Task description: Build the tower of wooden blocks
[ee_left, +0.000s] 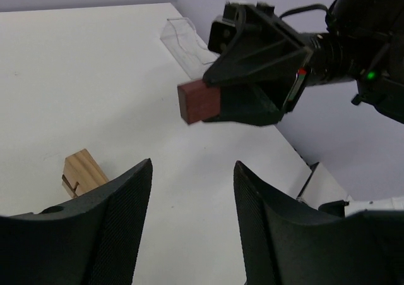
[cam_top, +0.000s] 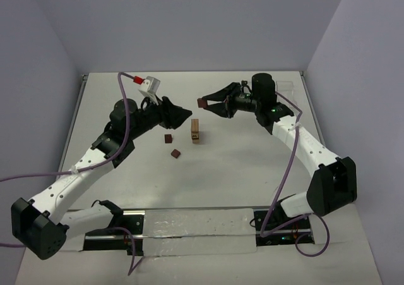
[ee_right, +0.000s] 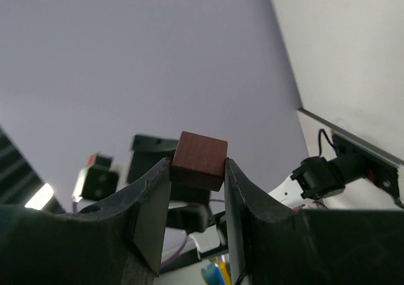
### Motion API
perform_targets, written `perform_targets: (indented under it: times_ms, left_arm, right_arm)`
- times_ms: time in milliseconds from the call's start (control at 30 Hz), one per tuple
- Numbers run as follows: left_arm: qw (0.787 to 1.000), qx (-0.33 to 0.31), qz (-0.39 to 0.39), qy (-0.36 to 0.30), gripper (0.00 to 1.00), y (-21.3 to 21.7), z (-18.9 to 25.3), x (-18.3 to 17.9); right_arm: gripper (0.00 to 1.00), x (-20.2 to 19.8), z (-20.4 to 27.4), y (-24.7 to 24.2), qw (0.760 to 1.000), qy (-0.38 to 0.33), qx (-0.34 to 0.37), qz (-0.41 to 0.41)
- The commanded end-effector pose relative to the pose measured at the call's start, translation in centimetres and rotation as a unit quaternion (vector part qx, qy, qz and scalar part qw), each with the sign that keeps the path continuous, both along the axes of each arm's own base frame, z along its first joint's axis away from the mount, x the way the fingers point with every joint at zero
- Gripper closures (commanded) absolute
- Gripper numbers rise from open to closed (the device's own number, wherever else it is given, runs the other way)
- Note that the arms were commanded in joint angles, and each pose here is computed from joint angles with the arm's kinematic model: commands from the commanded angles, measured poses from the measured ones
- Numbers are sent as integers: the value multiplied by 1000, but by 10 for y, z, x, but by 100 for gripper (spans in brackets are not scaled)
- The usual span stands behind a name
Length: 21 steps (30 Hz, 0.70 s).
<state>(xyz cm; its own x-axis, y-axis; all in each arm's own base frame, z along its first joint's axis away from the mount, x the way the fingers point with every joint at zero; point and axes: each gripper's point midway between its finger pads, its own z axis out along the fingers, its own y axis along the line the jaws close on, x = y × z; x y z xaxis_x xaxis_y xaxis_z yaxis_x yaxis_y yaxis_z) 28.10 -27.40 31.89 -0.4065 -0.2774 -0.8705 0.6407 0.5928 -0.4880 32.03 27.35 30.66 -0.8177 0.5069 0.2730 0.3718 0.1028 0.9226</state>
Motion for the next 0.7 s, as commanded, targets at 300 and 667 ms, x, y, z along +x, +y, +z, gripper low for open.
perform_targets:
  times_ms: [300,667]
  left_arm:
    - [997,30,64,25,43,-28,11,31]
    - [996,51,42,65,37,-48,-13,22]
  right_arm:
    - [100,2,-43,-12,991,98,-83,-44]
    - [100,7,-45,-11,990,98,-85,-48]
